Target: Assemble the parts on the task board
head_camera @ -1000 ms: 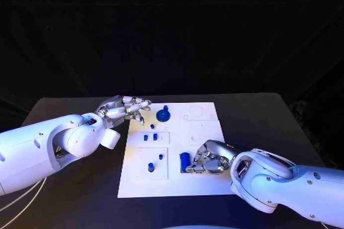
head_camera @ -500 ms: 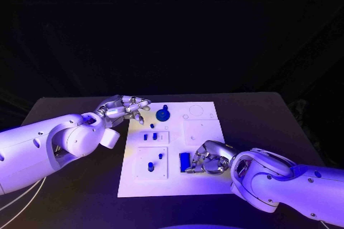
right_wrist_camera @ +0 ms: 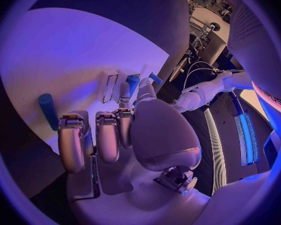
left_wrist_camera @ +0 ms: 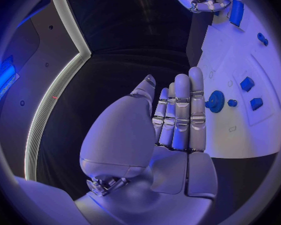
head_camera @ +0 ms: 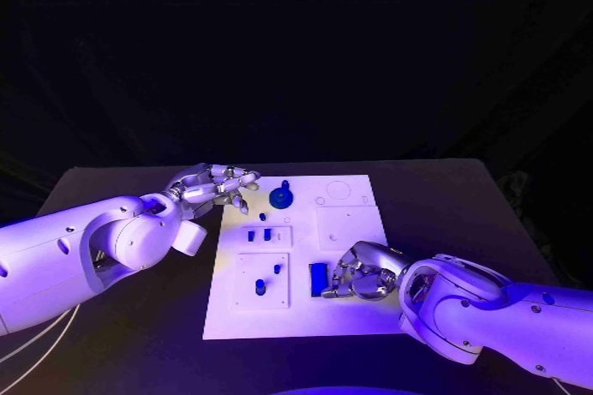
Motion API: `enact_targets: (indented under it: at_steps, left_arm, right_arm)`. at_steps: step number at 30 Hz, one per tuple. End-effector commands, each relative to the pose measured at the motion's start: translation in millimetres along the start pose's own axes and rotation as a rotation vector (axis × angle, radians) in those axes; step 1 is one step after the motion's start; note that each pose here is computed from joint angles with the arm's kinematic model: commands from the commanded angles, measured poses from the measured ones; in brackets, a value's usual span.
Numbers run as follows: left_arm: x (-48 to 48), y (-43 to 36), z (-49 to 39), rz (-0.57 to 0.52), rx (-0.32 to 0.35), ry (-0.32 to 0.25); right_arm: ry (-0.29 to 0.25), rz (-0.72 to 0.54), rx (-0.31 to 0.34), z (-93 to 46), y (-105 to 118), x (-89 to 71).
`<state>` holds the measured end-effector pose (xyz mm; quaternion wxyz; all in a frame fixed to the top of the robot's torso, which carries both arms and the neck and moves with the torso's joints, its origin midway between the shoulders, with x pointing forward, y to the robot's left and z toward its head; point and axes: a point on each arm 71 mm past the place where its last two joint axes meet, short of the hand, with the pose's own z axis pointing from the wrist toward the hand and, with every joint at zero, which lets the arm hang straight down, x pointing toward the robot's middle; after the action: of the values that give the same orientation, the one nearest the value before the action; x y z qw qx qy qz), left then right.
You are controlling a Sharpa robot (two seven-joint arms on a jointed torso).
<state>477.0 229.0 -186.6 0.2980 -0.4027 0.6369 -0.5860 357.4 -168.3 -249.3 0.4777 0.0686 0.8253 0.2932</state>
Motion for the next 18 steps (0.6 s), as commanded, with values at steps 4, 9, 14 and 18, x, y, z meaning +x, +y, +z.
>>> enact_targets:
  at_steps: [4,9,14,18]
  left_arm:
    - [2.7,-0.8,0.5,-0.002,0.006,0.021]
    - [2.6,-0.8,0.6,-0.002,0.006,0.021]
    - [2.6,-0.8,0.6,-0.002,0.006,0.021]
    - [2.7,-0.7,0.6,-0.002,0.005,0.022]
  right_arm:
    - [-0.035,-0.026,-0.002,2.4,-0.4,-2.1]
    - [-0.042,-0.030,0.008,4.4,-1.8,-2.8]
    - [-0.037,-0.035,0.010,5.2,-2.0,-2.4]
    - [-0.037,-0.038,0.007,5.4,-1.6,-2.3]
